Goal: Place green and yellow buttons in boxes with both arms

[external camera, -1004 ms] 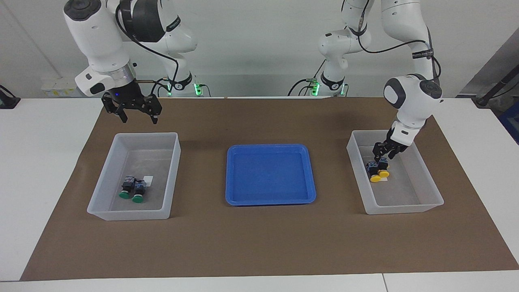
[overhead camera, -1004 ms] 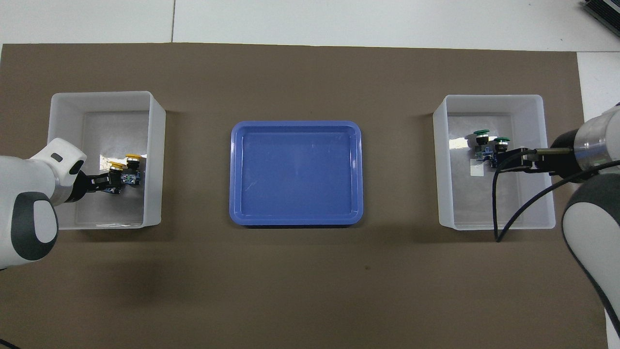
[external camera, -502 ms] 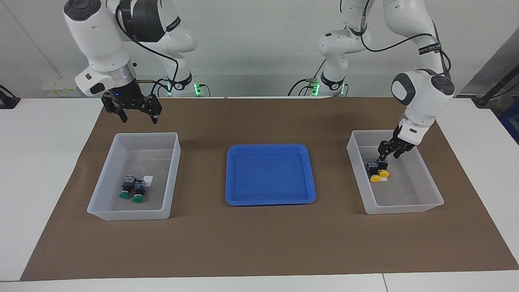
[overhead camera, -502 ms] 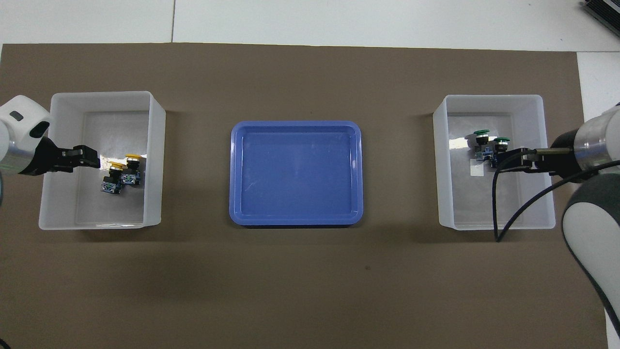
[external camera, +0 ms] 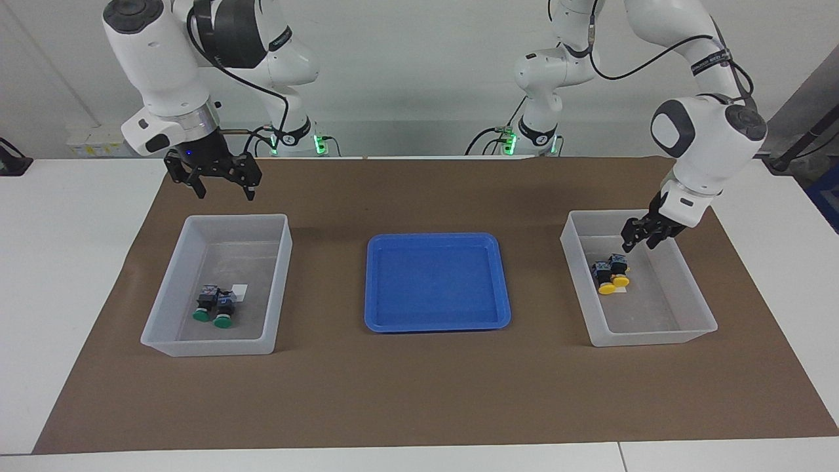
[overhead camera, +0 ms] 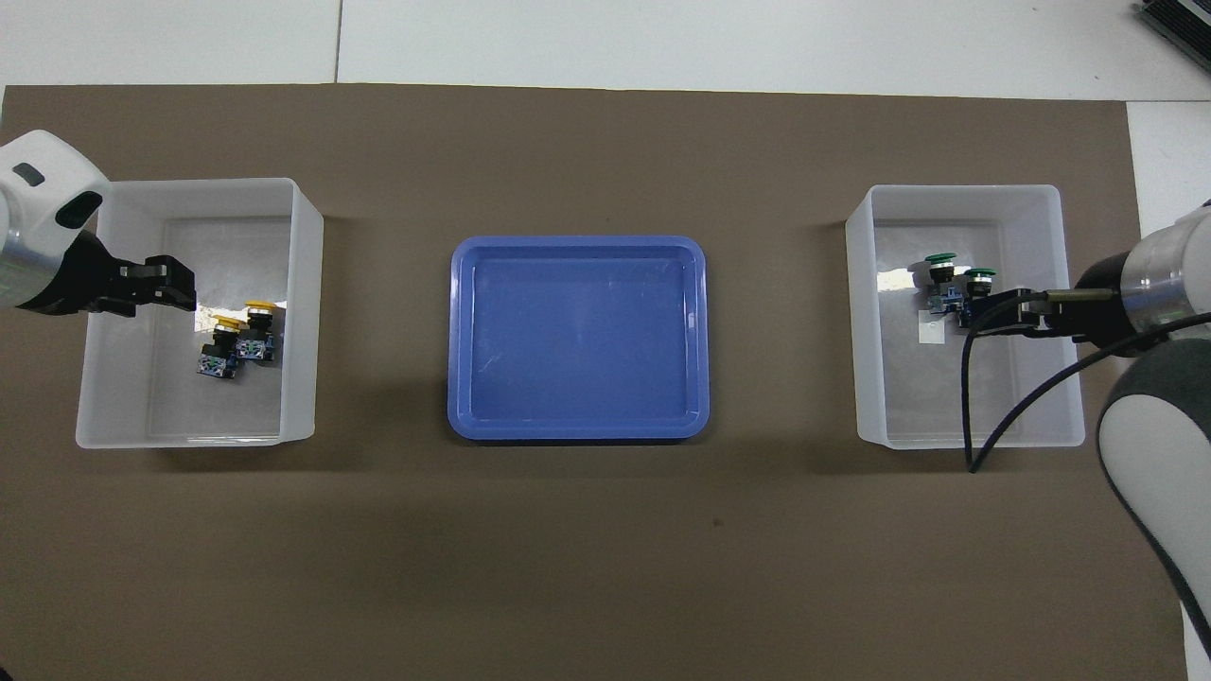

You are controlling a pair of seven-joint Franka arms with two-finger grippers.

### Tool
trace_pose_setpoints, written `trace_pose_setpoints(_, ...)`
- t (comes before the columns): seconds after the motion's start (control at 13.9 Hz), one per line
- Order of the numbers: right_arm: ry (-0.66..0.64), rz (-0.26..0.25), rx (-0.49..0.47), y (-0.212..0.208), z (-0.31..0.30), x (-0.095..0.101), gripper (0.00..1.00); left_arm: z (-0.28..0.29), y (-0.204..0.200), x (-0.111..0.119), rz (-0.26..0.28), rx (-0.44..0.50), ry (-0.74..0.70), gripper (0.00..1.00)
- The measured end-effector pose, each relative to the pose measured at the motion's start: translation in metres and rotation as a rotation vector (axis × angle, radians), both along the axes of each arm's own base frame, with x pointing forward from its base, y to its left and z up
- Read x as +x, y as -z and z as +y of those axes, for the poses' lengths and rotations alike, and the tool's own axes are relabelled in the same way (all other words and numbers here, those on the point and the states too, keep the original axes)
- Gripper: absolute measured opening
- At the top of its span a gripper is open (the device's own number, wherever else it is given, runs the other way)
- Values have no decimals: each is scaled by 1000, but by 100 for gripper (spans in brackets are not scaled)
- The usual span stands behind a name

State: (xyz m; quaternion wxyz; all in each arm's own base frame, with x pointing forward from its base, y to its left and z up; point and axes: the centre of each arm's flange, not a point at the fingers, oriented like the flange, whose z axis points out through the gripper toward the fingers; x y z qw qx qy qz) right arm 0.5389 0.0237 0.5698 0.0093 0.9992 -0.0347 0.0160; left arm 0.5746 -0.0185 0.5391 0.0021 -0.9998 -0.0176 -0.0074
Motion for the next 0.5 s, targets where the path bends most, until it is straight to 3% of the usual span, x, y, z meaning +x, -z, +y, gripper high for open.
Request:
trace_pose_setpoints(0.36,0,0,0,0,0,0,100,-8,-52,-28,-36,9,13,64)
trace_pose_setpoints(0.5,0,0,0,0,0,0,100,-10,-58,-32,-40,10,15,82)
